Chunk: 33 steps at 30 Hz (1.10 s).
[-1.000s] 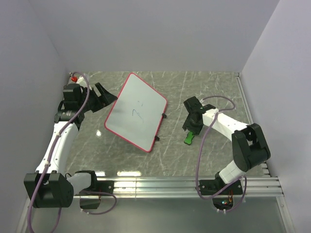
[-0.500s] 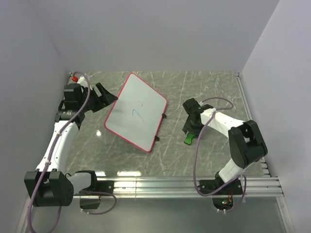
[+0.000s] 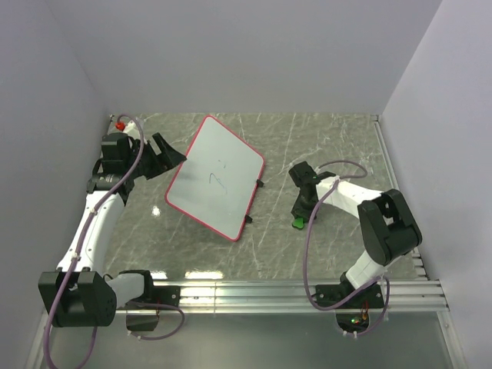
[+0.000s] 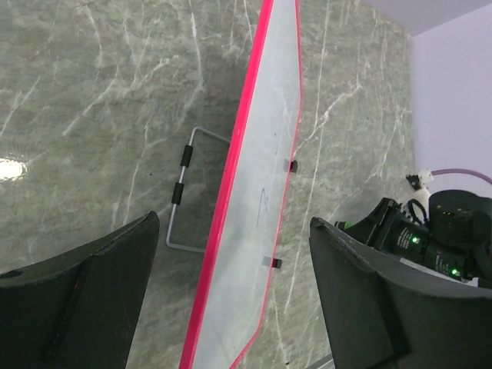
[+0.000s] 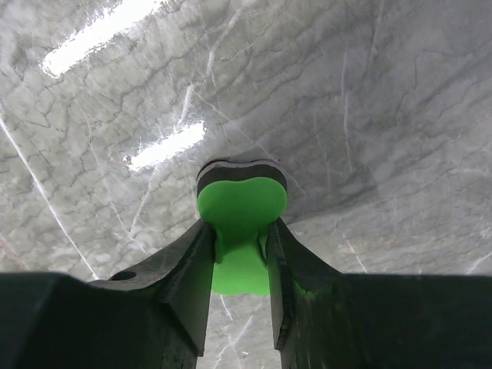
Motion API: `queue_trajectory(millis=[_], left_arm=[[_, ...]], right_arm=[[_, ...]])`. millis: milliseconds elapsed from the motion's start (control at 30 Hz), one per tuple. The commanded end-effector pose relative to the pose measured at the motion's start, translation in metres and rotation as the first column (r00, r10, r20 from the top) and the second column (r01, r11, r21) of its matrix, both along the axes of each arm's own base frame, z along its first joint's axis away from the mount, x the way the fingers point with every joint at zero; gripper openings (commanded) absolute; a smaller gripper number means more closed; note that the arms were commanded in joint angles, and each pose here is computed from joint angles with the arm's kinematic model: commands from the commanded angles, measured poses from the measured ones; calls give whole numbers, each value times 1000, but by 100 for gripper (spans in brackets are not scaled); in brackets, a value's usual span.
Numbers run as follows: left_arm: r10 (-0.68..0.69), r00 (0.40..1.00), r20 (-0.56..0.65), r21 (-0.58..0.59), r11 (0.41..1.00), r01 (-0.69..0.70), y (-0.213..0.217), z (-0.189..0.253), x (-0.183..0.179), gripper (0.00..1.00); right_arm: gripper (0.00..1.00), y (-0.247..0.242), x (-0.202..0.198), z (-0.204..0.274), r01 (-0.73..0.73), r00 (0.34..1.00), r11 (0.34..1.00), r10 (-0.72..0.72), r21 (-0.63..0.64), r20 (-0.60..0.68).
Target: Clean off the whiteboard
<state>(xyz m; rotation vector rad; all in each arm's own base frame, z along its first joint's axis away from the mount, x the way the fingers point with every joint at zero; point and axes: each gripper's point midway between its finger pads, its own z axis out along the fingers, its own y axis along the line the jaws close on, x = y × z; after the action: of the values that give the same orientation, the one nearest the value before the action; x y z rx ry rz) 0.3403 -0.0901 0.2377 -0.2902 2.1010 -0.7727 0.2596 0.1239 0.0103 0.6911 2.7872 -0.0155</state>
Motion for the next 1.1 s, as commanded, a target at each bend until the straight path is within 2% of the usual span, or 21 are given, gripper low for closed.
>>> queue_trajectory(millis=[0, 33, 133, 267, 333, 367, 400, 433, 500, 533, 567, 633, 667, 700, 733, 800, 933, 1067], left_arm=[[-17, 998, 62, 29, 999, 15, 1, 17, 2, 85], [-19, 998, 58, 30, 999, 17, 0, 16, 3, 85], [-17, 998, 54, 47, 999, 14, 3, 14, 6, 85], [-43, 997, 59, 30, 999, 42, 2, 11, 12, 85], [-62, 997, 47, 3, 998, 62, -1, 5, 14, 84], [-76, 996, 44, -11, 997, 77, -2, 3, 15, 84], [-83, 995, 51, -15, 996, 84, -4, 3, 17, 83], [-89, 995, 38, -21, 996, 89, -4, -2, 20, 79], [-115, 993, 38, -35, 993, 117, -8, -5, 22, 74], [-124, 992, 26, -40, 991, 125, -9, -10, 24, 65], [-136, 990, 23, -46, 989, 137, -11, -11, 25, 62], [-150, 989, 8, -52, 987, 150, -13, -18, 27, 52], [-158, 987, 5, -54, 986, 158, -14, -20, 28, 52], [-167, 986, 1, -49, 985, 167, -14, -22, 28, 51], [-171, 985, -12, -47, 984, 171, -14, -27, 27, 50], [-169, 985, -23, -36, 985, 168, -13, -31, 26, 51], [-165, 986, -37, -28, 986, 164, -11, -37, 23, 47], [-166, 985, -40, -29, 986, 165, -12, -39, 21, 41]], right_arm=[[23, 5, 4, -11, -3, 1000, 1000, 3, 4, -1], [16, 5, 4, -10, -6, 1000, 1000, 6, 2, -3], [3, 8, 10, 2, -20, 1000, 1000, 20, 2, 14], [0, 38, 49, 61, -79, 986, 994, 66, 77, 156], [0, 69, 69, 92, -158, 961, 970, 109, 183, 253], [0, 88, 81, 119, -205, 937, 948, 118, 243, 329], [0, 110, 80, 135, -265, 924, 904, 140, 336, 355], [0, 129, 93, 157, -317, 892, 861, 129, 396, 434], [0, 166, 91, 185, -394, 872, 761, 132, 516, 471], [0, 181, 97, 189, -419, 862, 727, 131, 543, 490], [0, 200, 96, 203, -456, 846, 691, 142, 561, 513], [0, 227, 98, 199, -474, 848, 662, 166, 580, 503], [0, 242, 102, 217, -506, 827, 636, 167, 583, 536], [0, 264, 91, 219, -533, 820, 608, 199, 588, 537], [0, 278, 91, 206, -527, 830, 612, 221, 590, 512], [0, 309, 85, 225, -562, 810, 570, 232, 600, 539], [0, 337, 84, 217, -550, 823, 563, 240, 617, 515], [0, 338, 85, 188, -533, 834, 612, 267, 584, 482]])
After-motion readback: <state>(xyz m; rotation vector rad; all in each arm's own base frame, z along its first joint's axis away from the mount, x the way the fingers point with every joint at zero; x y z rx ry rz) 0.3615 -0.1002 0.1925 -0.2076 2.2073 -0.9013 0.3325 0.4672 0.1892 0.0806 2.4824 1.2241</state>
